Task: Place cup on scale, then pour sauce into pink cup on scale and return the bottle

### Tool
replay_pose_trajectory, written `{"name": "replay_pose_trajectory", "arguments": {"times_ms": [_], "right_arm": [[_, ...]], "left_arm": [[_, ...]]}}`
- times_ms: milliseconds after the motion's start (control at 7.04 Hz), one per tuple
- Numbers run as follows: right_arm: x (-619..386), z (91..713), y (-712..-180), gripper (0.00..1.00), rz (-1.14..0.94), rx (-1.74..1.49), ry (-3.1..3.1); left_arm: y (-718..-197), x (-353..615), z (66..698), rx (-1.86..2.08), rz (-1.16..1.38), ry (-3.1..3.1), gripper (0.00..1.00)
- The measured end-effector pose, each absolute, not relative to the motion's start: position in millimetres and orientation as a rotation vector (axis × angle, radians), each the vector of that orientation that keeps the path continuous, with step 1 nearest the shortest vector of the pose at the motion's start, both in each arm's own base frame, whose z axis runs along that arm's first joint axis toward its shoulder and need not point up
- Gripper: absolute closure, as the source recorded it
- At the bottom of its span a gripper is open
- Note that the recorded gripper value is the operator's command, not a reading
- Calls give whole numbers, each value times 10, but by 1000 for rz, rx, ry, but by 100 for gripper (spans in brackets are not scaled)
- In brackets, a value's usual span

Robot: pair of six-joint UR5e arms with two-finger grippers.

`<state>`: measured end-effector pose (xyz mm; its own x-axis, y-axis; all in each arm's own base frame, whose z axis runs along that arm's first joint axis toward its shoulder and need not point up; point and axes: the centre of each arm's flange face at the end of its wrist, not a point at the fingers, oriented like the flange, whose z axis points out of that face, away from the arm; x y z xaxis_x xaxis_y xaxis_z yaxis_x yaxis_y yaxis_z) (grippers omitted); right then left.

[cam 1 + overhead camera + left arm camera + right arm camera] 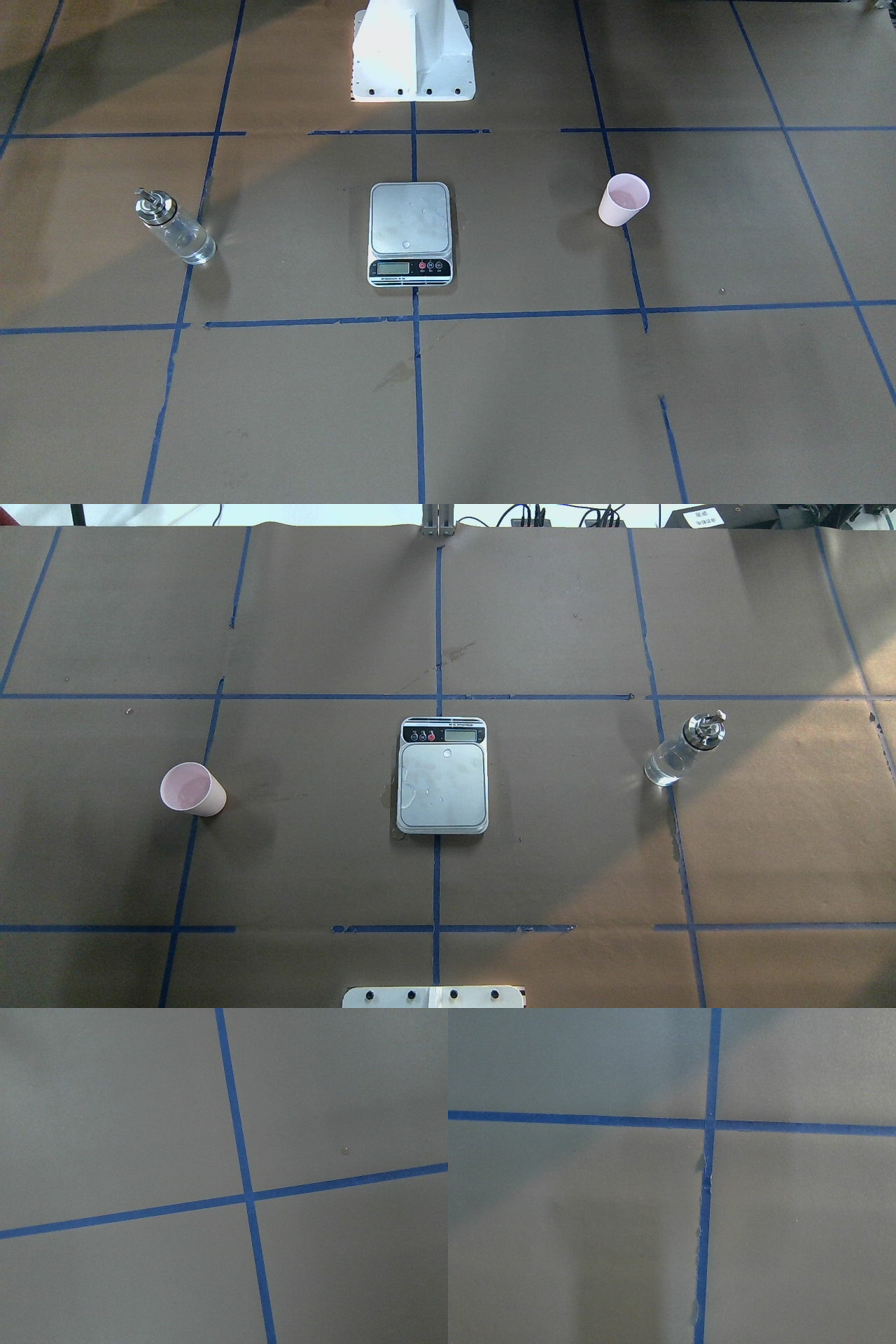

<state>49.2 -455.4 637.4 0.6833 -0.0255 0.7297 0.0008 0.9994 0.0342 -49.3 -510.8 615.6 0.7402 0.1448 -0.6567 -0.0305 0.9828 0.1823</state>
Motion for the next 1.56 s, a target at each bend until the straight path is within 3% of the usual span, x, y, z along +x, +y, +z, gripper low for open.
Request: {"name": "replay_pose_trajectory", "arguments": {"times_ms": [568,994,1278,1562], "right_arm": [[563,6284,-4610,0,-3,46,-819],[569,6220,-4668,0,-8,61,-815],[565,6199,-4683,0,-11,66,-815],[563,6189,-4687,0,-14,72,-816]], "left_arm": [[-5194,-459,5731,246,133,736,0],[-5328,33,4878,378,192,775,0],[-5204,534,4436,401,130,863,0],[-4944,1070,4431,368,71,959,0]]}}
